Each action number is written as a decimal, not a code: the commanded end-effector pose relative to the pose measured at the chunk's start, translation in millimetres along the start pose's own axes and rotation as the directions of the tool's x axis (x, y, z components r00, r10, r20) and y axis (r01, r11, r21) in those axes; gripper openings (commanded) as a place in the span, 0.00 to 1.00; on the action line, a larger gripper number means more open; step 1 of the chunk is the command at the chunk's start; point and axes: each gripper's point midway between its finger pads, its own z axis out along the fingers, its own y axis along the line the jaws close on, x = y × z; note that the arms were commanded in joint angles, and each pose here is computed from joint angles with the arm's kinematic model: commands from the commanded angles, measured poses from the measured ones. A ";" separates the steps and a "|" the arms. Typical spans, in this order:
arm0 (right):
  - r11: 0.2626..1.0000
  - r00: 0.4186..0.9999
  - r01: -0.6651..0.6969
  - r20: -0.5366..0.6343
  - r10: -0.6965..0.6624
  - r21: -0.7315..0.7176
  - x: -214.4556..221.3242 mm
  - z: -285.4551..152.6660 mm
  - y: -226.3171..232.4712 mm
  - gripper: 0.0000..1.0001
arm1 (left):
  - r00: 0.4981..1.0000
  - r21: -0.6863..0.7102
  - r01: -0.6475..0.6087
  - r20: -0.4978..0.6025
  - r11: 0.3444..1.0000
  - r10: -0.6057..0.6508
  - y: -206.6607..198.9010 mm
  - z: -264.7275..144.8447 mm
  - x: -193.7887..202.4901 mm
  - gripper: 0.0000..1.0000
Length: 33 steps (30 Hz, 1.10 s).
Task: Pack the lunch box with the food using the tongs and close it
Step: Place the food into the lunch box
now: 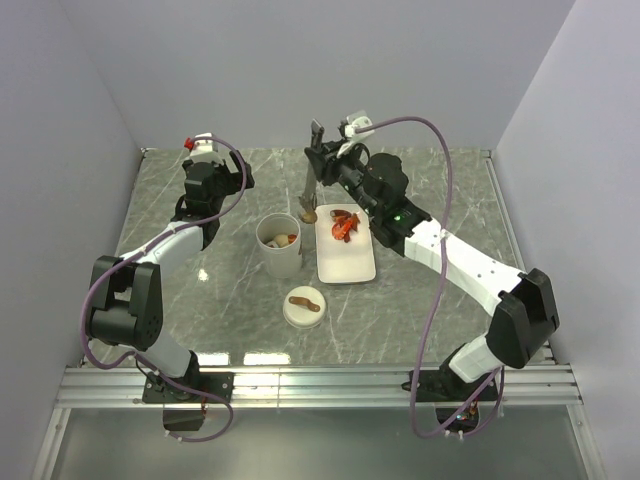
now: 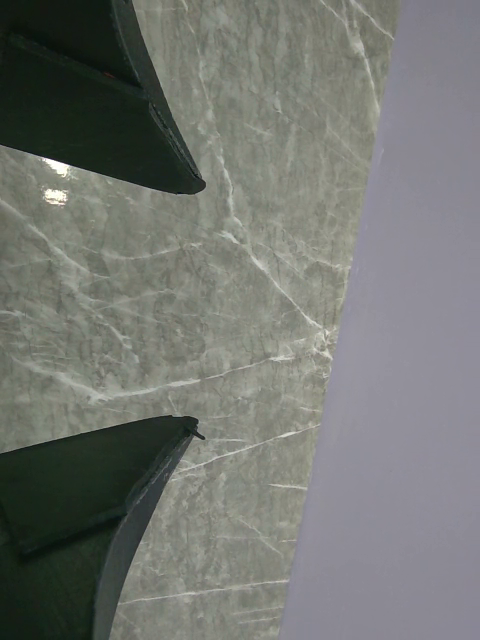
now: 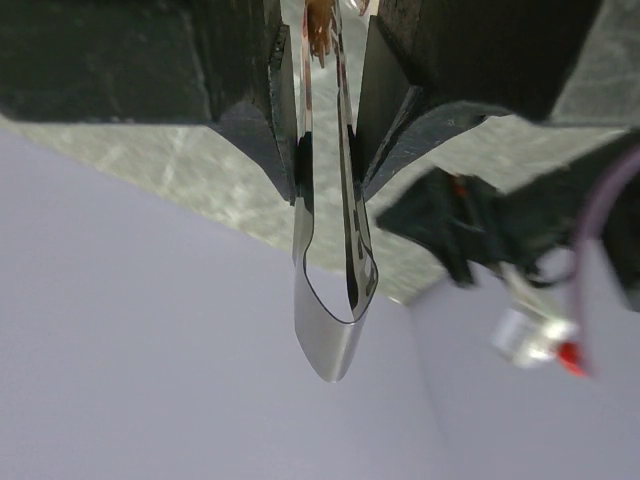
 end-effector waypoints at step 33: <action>0.903 0.993 0.053 0.116 -0.004 -0.427 -38.0 4.3 105.5 0.16 | 0.998 0.022 0.009 0.065 1.000 -0.010 -9.0 3.7 -26.8 0.99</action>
